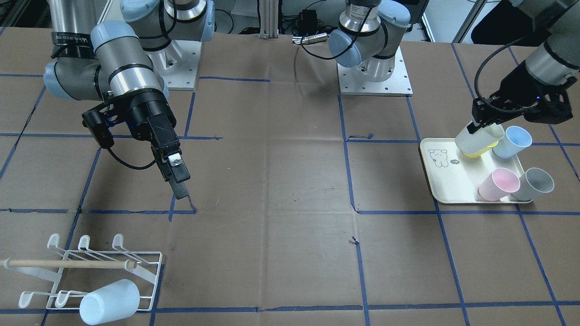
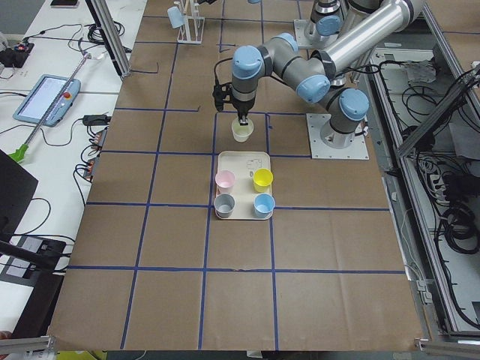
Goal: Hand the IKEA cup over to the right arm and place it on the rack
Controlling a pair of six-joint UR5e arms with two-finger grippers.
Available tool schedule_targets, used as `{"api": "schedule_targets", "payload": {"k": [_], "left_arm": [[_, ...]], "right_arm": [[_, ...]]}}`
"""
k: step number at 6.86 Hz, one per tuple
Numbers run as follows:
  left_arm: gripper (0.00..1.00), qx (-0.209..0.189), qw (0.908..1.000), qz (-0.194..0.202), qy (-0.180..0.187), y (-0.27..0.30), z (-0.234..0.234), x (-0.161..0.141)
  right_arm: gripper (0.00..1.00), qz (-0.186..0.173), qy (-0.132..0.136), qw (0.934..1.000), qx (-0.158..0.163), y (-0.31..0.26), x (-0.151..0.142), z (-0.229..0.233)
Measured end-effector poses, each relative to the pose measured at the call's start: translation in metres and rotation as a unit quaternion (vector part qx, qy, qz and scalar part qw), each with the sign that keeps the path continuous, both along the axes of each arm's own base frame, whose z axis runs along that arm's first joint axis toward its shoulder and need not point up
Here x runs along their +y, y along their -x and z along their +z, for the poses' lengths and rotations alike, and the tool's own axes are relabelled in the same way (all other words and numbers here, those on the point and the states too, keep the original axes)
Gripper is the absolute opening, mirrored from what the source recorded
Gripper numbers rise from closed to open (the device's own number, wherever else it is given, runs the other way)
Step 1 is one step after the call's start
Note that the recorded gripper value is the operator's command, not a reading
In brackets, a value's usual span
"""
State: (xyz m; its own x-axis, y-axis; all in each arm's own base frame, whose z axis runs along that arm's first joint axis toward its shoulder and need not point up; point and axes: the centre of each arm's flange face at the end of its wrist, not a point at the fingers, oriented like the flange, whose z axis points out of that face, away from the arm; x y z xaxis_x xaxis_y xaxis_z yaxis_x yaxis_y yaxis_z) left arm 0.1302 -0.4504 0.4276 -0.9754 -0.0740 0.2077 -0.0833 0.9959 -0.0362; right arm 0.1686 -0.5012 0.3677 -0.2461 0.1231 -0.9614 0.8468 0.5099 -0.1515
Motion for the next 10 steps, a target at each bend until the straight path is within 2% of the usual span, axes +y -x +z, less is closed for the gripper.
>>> {"api": "schedule_targets", "payload": {"k": [2, 3, 5, 6, 8, 9, 10], "left_arm": [[0.0, 0.036, 0.9959, -0.022, 0.081, 0.019, 0.053, -0.026], [0.0, 0.051, 0.9898, -0.034, 0.128, 0.023, 0.062, -0.039], [0.0, 0.088, 0.9675, -0.066, 0.227, 0.028, 0.06, -0.071], [0.0, 0.107, 0.954, -0.085, 0.267, 0.036, 0.059, -0.084], [0.0, 0.122, 0.9187, -0.145, 0.347, 0.071, 0.046, -0.108], [0.0, 0.128, 0.8984, -0.173, 0.383, 0.09, 0.03, -0.114], [0.0, 0.145, 0.8743, -0.198, 0.419, 0.106, 0.011, -0.118]], "right_arm": [[1.0, 0.0, -0.001, 1.0, 0.0, 0.0, 0.0, -0.001], [1.0, 0.0, -0.001, 1.0, 0.0, 0.0, 0.0, -0.001], [1.0, 0.0, 0.0, 1.0, 0.0, 0.0, 0.0, -0.001], [1.0, 0.001, 0.0, 1.0, 0.0, -0.001, 0.0, -0.001], [1.0, 0.004, 0.0, 1.0, 0.0, -0.004, 0.002, 0.0], [1.0, 0.007, -0.001, 1.0, 0.0, -0.007, 0.002, 0.0], [1.0, 0.008, -0.001, 1.0, 0.0, -0.009, 0.003, -0.001]]}}
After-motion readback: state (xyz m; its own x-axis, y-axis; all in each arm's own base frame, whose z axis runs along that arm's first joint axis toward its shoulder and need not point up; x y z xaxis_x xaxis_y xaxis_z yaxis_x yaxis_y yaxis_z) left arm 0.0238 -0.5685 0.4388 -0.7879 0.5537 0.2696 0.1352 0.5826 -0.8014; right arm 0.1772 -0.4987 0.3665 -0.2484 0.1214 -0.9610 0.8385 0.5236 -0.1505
